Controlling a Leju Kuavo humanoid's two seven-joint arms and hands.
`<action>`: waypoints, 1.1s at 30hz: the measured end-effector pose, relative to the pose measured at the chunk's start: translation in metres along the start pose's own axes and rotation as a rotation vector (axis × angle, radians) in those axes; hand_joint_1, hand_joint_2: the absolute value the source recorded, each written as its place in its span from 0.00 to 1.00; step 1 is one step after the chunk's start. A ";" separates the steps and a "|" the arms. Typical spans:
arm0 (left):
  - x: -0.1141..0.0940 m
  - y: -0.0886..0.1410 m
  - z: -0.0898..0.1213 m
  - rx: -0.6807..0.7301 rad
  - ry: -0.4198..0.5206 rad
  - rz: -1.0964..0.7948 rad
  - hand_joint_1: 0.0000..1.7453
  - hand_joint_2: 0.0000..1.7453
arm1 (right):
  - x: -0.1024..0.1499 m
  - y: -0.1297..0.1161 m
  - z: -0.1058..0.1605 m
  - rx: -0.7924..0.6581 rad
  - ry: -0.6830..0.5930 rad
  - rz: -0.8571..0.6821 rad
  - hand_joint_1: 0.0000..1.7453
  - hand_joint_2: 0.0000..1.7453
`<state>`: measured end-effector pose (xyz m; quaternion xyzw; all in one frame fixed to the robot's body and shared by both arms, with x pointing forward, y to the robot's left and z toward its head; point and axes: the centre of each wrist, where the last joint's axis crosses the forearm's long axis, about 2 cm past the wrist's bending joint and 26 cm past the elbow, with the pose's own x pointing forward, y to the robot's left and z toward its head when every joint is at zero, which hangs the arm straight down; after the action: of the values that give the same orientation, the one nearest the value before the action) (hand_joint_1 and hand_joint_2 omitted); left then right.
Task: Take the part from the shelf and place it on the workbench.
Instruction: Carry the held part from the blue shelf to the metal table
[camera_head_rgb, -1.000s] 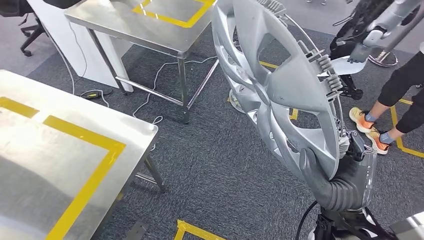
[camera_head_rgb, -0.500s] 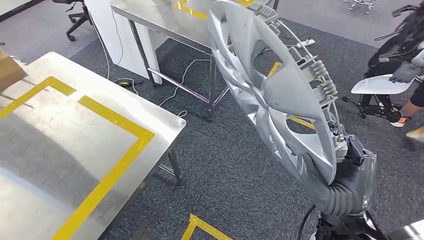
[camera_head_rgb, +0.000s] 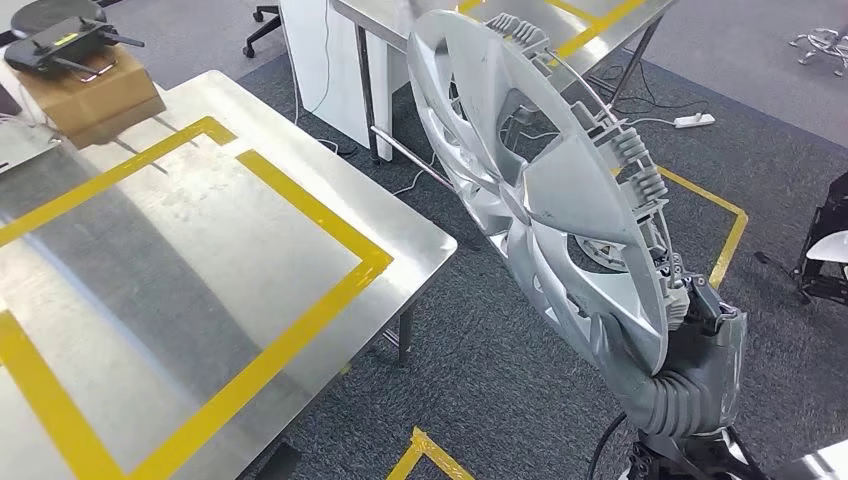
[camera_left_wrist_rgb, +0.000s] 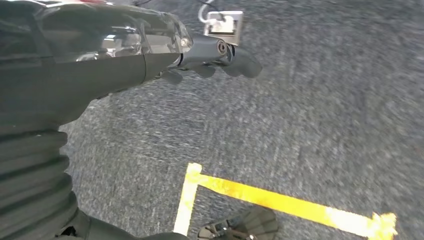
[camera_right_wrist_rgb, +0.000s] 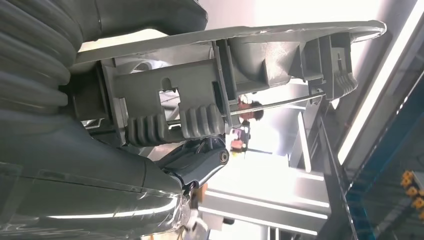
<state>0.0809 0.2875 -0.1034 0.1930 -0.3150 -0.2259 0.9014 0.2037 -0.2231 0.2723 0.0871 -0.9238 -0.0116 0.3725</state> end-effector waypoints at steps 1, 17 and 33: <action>0.000 0.001 0.000 0.001 -0.001 -0.001 0.00 1.00 | 0.000 0.000 0.000 0.000 0.002 0.000 1.00 1.00; -0.001 -0.002 0.001 -0.019 -0.004 -0.009 0.00 1.00 | 0.000 0.000 -0.001 0.009 0.003 -0.018 1.00 1.00; 0.002 0.000 -0.001 -0.020 0.003 -0.005 0.00 1.00 | -0.003 0.000 0.000 0.014 0.027 -0.049 1.00 1.00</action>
<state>0.0829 0.2870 -0.1032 0.1851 -0.3110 -0.2313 0.9031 0.2058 -0.2227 0.2701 0.1123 -0.9165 -0.0130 0.3837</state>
